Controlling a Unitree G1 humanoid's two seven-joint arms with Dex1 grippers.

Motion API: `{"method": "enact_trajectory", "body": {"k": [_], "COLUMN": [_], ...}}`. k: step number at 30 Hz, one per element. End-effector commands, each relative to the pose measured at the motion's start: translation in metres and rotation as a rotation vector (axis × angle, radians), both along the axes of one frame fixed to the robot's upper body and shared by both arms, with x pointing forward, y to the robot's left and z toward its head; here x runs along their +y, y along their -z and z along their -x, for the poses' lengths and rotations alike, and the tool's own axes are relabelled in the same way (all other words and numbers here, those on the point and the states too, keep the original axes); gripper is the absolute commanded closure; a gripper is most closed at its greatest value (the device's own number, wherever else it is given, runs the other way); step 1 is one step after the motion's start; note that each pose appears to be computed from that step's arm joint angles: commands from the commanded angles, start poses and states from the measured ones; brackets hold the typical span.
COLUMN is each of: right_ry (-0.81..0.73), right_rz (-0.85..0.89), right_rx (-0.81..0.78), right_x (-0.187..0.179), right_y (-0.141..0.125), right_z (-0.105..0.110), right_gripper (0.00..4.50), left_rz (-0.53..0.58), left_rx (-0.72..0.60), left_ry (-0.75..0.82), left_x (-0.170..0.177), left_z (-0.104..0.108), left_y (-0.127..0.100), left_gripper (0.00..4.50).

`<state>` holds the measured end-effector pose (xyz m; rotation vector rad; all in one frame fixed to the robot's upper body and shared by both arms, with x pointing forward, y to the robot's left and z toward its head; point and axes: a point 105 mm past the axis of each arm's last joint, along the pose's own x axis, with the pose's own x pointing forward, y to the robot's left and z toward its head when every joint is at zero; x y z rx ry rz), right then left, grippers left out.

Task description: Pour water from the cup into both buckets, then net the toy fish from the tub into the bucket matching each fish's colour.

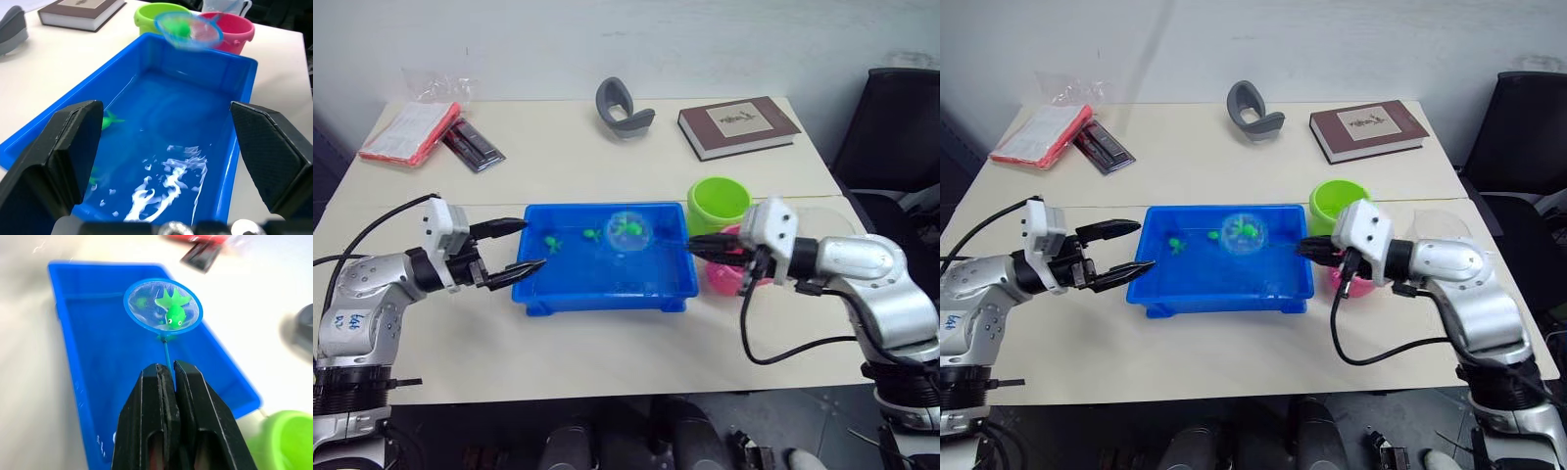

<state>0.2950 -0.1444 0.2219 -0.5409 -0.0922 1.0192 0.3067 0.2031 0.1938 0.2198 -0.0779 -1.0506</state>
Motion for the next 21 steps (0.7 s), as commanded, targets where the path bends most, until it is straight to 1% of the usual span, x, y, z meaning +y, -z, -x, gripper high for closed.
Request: {"method": "enact_trajectory", "body": {"k": [1, 4, 7, 14, 18, 21], "right_ry": [0.133, 0.230, 0.329, 0.424, 0.449, 0.454], "right_rz": [-0.001, 0.049, 0.084, 0.142, 0.326, 0.482], "right_rx": [-0.082, -0.113, -0.172, -0.307, -0.440, -0.593], "right_x": [-0.037, -0.064, -0.090, -0.106, -0.113, -0.118], "right_y": [-0.023, -0.023, -0.021, -0.013, -0.006, -0.009], "right_z": [-0.002, -0.008, -0.022, -0.045, -0.057, -0.060], "right_gripper": [4.50, 4.50, 4.50, 4.50, 4.50, 4.50], "left_rz": [0.019, 0.024, 0.028, 0.034, 0.034, 0.036], "left_rx": [-0.054, -0.057, -0.056, -0.058, -0.062, -0.057], "left_ry": [0.017, 0.035, 0.041, 0.051, 0.053, 0.047], "left_x": [-0.005, -0.011, -0.014, -0.018, -0.019, -0.019], "left_z": [-0.002, -0.003, -0.003, -0.004, -0.003, -0.001], "left_y": [-0.012, -0.013, -0.012, -0.014, -0.016, -0.015], "left_gripper": [0.06, 0.06, 0.06, 0.06, 0.06, 0.06]}}
